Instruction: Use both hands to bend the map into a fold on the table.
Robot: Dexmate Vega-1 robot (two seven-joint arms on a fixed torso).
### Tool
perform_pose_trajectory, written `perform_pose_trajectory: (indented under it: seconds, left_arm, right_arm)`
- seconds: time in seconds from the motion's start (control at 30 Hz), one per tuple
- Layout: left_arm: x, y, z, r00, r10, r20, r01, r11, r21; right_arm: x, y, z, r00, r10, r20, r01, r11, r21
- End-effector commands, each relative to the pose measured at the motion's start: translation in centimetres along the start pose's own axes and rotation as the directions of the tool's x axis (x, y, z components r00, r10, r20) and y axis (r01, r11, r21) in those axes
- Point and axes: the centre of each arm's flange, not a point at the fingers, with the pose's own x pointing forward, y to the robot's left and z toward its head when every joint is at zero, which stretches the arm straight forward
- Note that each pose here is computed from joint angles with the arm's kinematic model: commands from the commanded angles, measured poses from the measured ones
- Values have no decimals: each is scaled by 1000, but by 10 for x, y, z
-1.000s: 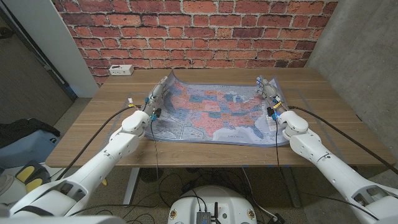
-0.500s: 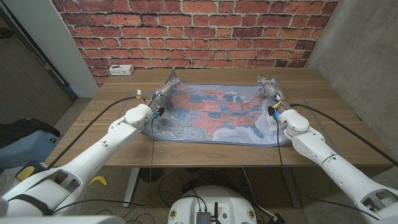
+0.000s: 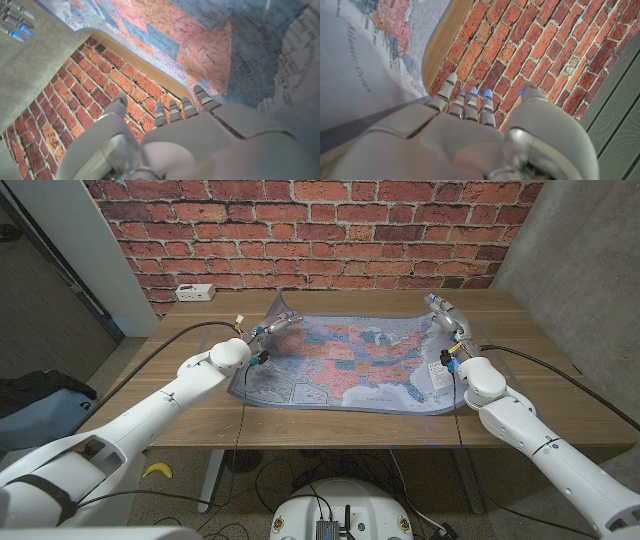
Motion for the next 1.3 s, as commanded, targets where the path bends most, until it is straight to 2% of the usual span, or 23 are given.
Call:
perform_pose_trajectory:
  seconds: [0.03,0.17,0.3,0.4,0.53,0.7,0.9,1.1,1.3]
  left_arm:
    - [11,-3,13,994,-96,-49,103,982,156]
    - [14,-5,16,992,-109,-61,119,974,193]
    - [16,-7,18,991,-116,-73,130,965,229]
    - [17,-9,21,989,-122,-84,140,955,260]
    - [20,-12,22,986,-133,-95,155,948,279]
    - [22,-15,23,984,-143,-106,169,938,303]
    - [22,-19,24,983,-147,-111,176,927,331]
    - [20,-22,23,984,-140,-111,170,921,350]
    - [17,-30,21,986,-129,-103,159,911,381]
  right_arm:
    - [-25,-20,15,988,-153,-21,150,982,-111]
    - [-32,-25,18,979,-197,-47,188,971,-149]
    - [-39,-29,20,965,-242,-102,217,954,-207]
    - [-44,-30,22,942,-282,-180,231,938,-259]
    - [-49,-31,24,918,-302,-255,224,929,-295]
    - [-50,-31,29,882,-306,-357,178,920,-348]
    - [-48,-27,37,827,-313,-466,107,903,-416]
    - [-44,-22,46,780,-327,-534,36,875,-483]
    - [-40,-17,49,750,-342,-566,-12,849,-528]
